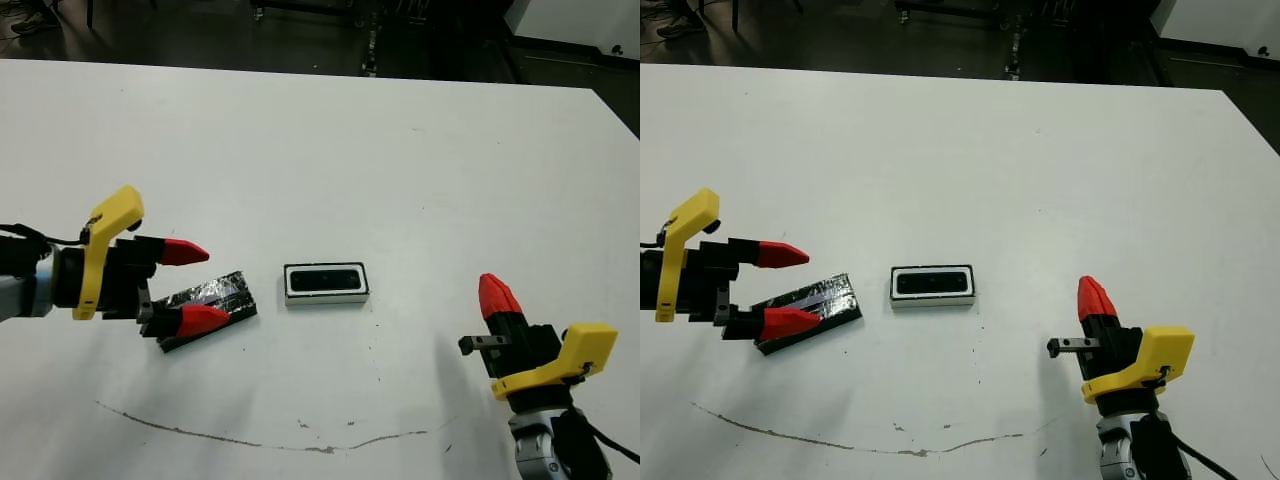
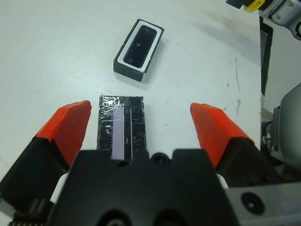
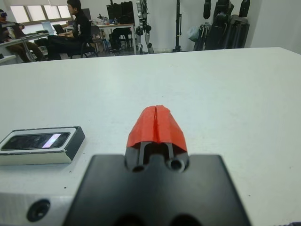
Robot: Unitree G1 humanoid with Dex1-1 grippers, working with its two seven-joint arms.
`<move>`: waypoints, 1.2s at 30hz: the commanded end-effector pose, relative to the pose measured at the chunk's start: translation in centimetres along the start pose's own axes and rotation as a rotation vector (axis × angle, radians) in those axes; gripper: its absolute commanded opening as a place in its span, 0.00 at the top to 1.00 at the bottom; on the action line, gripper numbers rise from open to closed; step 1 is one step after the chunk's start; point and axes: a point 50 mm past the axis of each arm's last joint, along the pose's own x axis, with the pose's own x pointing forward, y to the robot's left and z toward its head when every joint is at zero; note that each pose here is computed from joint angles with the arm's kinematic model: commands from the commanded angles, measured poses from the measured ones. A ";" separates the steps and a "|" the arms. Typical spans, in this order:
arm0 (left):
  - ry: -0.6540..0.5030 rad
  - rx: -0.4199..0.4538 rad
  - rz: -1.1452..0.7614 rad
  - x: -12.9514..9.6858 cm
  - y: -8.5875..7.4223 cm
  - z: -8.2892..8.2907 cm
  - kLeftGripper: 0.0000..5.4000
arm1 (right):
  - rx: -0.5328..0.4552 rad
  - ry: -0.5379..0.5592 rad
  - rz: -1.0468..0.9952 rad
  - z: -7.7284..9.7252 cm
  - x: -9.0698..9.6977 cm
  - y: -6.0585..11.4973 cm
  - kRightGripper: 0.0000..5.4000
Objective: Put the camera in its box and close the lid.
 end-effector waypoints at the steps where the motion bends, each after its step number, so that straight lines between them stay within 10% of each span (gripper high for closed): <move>1: 0.032 -0.004 0.020 0.2 0.0 -0.7 0.00 | -0.007 0.009 -0.002 -0.1 -0.2 -0.3 1.00; 36: 0.101 -0.065 -0.002 1.2 1.4 -4.7 0.00 | 0.002 0.004 0.010 -0.1 -0.3 -0.4 1.00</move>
